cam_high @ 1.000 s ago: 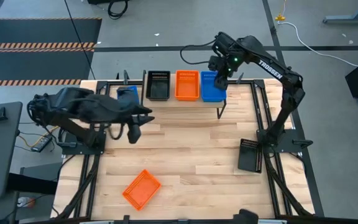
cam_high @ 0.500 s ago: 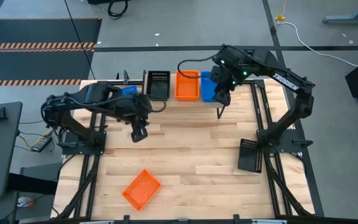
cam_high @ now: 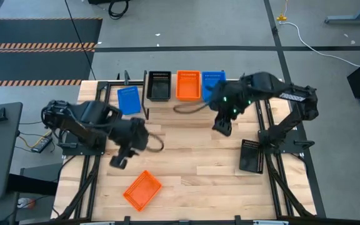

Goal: Stack baskets on shelf by color
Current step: Stack the orange bin on top of the orange bin on the shelf

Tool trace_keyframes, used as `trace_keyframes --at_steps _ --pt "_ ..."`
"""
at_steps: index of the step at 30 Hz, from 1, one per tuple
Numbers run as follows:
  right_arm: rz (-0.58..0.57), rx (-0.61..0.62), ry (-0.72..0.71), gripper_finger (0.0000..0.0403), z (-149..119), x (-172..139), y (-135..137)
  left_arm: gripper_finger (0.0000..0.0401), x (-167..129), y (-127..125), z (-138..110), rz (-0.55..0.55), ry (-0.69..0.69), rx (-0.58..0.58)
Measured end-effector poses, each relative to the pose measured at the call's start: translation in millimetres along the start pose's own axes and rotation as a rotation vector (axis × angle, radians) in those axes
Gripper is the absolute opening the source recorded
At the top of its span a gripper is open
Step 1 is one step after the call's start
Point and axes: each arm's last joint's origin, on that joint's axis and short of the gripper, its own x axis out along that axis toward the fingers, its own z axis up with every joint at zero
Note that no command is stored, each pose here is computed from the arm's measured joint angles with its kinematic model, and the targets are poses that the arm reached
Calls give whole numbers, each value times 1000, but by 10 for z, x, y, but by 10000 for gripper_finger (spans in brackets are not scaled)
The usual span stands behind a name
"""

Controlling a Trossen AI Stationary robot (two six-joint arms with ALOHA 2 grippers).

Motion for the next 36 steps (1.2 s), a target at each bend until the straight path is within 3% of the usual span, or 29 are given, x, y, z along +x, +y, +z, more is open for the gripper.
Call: trace_keyframes --at_steps 11,17,22,28,33,36 --pt "-7 216 -37 226 -417 85 710 133 15 -725 -125 -120 25 279" --pt "-19 302 -13 226 -717 269 1051 148 439 -999 -258 -205 122 309" --pt "-30 315 102 226 -1031 492 1289 157 865 -1265 -413 -241 149 288" --pt "-18 277 175 226 -1400 551 1465 159 1092 -1607 -539 -288 43 317" --pt "-24 200 172 226 -1642 548 1558 169 1334 -1765 -636 -192 -64 353" --pt "-40 160 139 226 -1750 563 1583 180 1559 -1748 -721 -117 6 345"
